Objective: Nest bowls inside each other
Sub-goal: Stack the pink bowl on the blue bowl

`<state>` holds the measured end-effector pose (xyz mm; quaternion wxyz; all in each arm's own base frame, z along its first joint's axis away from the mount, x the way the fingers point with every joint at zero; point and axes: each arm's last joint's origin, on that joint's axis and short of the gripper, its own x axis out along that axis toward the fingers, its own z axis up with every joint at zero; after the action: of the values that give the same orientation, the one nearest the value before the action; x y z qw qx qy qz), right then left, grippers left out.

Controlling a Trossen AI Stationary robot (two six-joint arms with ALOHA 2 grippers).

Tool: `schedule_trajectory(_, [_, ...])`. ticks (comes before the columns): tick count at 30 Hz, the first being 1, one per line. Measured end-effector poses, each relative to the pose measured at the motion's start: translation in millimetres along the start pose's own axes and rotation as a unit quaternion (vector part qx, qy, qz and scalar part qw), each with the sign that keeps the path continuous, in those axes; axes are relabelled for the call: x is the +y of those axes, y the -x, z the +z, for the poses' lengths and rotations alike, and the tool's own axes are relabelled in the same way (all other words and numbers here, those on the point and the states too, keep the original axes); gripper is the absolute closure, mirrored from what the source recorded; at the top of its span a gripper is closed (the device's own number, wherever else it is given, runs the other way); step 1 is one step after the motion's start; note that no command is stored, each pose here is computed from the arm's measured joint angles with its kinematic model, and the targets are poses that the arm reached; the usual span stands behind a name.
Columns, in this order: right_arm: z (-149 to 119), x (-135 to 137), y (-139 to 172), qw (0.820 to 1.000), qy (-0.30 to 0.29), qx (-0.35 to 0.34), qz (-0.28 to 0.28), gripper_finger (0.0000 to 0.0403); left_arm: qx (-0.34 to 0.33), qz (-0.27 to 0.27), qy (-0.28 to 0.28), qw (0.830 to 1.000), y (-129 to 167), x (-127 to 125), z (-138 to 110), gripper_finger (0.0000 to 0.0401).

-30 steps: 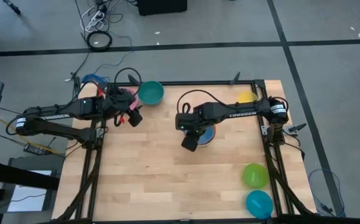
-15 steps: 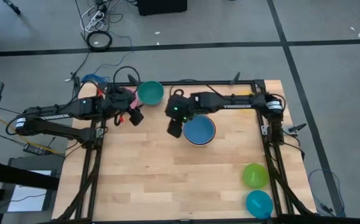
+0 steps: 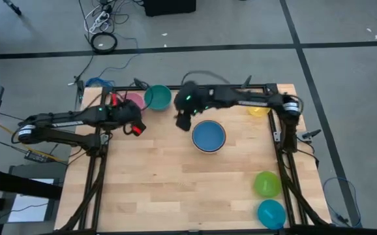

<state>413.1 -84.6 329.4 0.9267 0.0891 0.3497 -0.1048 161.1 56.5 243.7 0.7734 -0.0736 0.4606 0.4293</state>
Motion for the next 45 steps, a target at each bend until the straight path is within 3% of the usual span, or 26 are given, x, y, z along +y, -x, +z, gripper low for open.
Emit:
schedule_trajectory(6, [22,-5,83,0.993,0.018,-0.105,-0.056,0.0239,0.09,0.021,-0.008,0.996,-38,-9,-10,0.0117])
schedule_trajectory(11, [19,-7,126,0.988,0.019,-0.117,-0.102,0.0239,0.103,0.004,-0.022,0.994,-57,-18,-3,0.0117])
schedule_trajectory(15, [13,-6,141,0.987,0.021,-0.1,-0.126,0.0239,0.119,-0.007,-0.025,0.993,-70,-21,0,0.0117])
schedule_trajectory(22, [8,-3,139,0.988,0.025,-0.075,-0.135,0.0239,0.138,-0.007,-0.02,0.99,-80,-21,0,0.012])
schedule_trajectory(24, [8,-3,138,0.988,0.023,-0.075,-0.135,0.0239,0.143,-0.006,-0.018,0.99,-82,-20,0,0.0138])
schedule_trajectory(27, [9,-2,138,0.987,0.02,-0.082,-0.134,0.0239,0.152,-0.003,-0.016,0.988,-83,-18,0,0.0194])
schedule_trajectory(33, [9,-2,138,0.988,0.007,-0.083,-0.133,0.0239,0.167,-0.008,-0.005,0.986,-86,-11,0,0.0378])
schedule_trajectory(39, [4,1,138,0.99,0.0,-0.061,-0.131,0.0239,0.157,-0.051,-0.015,0.986,-73,-17,14,0.0392])
schedule_trajectory(45, [-2,-1,138,0.986,0.003,-0.034,-0.16,0.0239,0.064,-0.112,-0.057,0.99,-26,-41,55,0.0392])
